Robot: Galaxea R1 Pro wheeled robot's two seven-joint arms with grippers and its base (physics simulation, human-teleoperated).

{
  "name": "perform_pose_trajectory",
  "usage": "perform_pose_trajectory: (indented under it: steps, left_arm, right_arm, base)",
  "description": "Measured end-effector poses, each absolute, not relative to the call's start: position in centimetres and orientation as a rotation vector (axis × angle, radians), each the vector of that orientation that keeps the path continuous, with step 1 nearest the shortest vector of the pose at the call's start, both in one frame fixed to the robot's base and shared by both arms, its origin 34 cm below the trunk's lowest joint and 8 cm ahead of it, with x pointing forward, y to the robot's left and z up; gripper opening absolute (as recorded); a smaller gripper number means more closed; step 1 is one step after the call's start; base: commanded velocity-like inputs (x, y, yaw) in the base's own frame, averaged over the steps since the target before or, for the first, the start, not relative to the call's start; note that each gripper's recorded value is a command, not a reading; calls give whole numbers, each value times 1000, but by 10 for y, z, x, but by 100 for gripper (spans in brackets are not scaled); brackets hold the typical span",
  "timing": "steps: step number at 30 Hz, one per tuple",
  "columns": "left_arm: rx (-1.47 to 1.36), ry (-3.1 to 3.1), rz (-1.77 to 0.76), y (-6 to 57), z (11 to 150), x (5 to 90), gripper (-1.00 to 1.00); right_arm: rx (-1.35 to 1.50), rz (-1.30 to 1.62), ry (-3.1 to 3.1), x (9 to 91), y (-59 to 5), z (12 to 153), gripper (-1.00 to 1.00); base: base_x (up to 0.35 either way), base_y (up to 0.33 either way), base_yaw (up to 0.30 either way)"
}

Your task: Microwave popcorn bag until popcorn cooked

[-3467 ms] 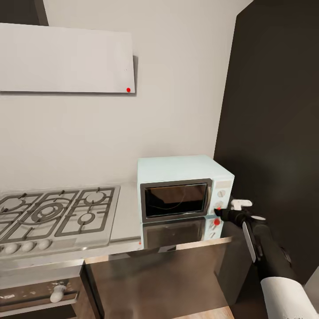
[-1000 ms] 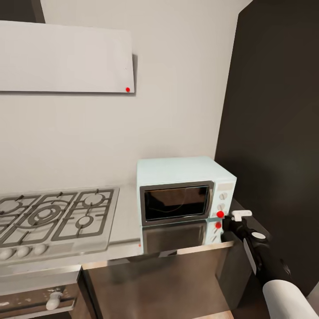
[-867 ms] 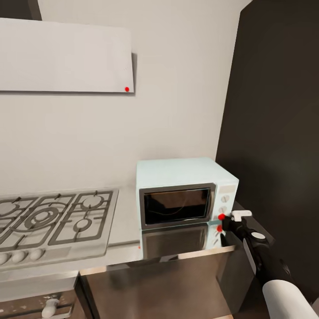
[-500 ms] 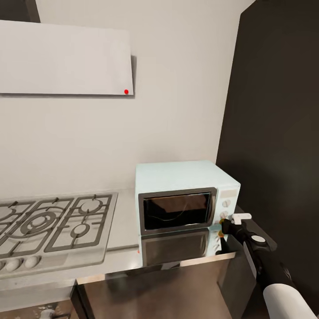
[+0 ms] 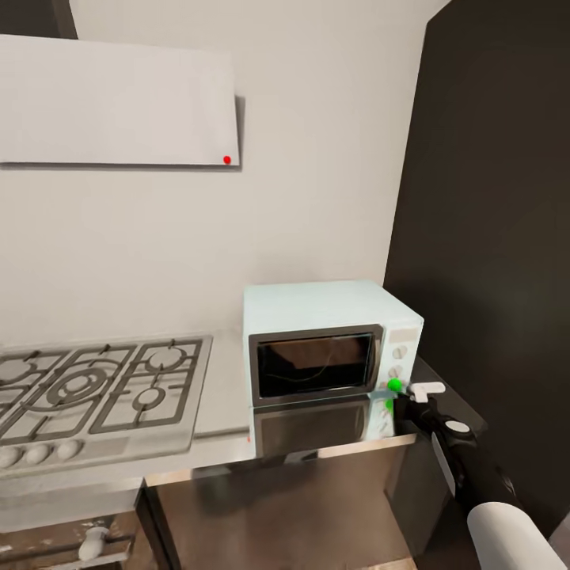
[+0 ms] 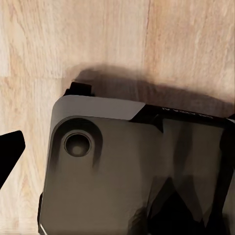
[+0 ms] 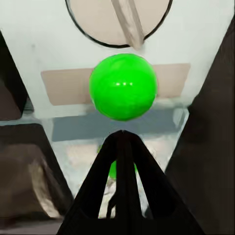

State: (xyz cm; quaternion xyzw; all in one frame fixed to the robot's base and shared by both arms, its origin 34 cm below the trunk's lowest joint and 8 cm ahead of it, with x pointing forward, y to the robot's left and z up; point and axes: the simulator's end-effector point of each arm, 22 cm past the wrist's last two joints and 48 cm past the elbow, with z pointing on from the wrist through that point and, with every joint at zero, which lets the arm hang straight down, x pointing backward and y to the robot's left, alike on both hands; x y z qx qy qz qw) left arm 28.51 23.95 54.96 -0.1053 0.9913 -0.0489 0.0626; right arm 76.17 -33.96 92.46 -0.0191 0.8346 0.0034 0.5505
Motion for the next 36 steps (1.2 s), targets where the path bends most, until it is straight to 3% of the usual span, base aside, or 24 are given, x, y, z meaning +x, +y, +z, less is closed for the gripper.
perform_pose_trajectory:
  steps: [28, 32, 36]
  left_arm:
    - [-318, 2996, -148, 240, 550, 285, 100]
    - [-318, 2996, -148, 240, 550, 285, 100]
    - [-319, 2995, -148, 240, 550, 285, 100]
  right_arm:
    - [-82, -57, 2013, 764, -345, 945, -100]
    - [-73, -21, 2154, 743, -337, 878, -100]
    - [-189, 10, 2415, 661, -310, 742, -100]
  base:
    - [-269, 0, 0]
    - [-310, 0, 0]
    - [-53, 0, 0]
